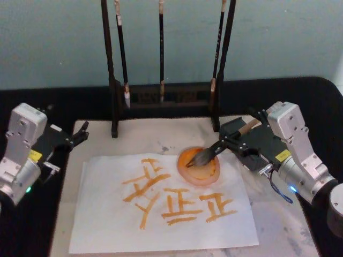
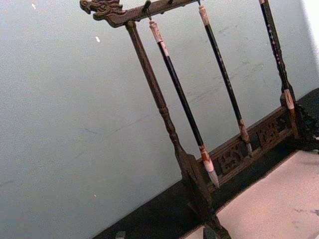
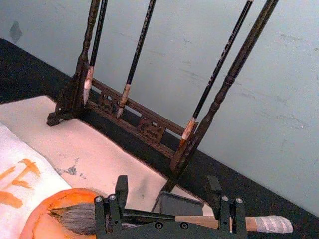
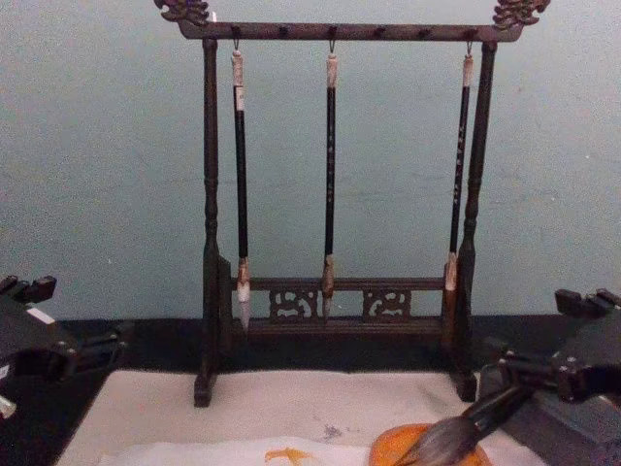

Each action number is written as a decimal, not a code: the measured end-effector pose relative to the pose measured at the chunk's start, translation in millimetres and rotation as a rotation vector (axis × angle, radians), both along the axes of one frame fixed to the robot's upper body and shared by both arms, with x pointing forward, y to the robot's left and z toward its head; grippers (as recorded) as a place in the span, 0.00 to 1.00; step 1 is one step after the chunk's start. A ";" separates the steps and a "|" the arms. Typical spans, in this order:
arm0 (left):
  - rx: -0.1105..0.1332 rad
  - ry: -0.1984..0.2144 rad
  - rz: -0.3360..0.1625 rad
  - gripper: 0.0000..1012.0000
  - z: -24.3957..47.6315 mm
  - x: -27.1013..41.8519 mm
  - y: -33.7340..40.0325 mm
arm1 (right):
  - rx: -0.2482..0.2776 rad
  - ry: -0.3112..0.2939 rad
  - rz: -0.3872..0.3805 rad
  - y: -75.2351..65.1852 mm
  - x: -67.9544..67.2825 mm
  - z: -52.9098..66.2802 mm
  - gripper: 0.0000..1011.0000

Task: Pick up the brush from the inkstone, write on the paper, then place the brush back to its original position.

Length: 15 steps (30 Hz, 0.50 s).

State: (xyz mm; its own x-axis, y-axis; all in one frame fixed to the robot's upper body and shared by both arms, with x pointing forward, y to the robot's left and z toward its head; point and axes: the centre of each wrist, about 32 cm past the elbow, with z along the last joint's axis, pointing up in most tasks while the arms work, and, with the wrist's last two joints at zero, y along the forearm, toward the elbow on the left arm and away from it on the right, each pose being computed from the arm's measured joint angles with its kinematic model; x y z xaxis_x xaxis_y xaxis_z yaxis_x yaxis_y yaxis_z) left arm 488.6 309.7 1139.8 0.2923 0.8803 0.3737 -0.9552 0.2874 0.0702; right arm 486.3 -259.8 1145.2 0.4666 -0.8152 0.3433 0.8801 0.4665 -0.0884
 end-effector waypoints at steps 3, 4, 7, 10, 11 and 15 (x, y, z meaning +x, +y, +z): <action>0.000 0.000 0.000 1.00 0.0 0.0 0.0 | 0.000 0.000 0.000 0.0 0.0 0.0 0.99; 0.000 0.000 0.000 1.00 0.0 0.0 0.0 | 0.000 0.000 0.000 0.0 0.0 0.0 0.99; 0.000 0.000 0.000 1.00 0.0 0.0 0.0 | 0.001 0.000 0.000 0.0 0.0 0.0 0.99; 0.000 0.000 0.000 1.00 0.0 0.0 0.0 | 0.001 0.000 0.000 0.0 0.0 0.0 0.99; 0.000 0.000 0.000 1.00 0.0 0.0 0.0 | 0.001 0.000 0.000 0.0 0.0 0.0 0.99; 0.000 0.000 0.000 1.00 0.0 0.0 0.0 | 0.001 0.000 0.000 0.0 0.0 0.0 0.99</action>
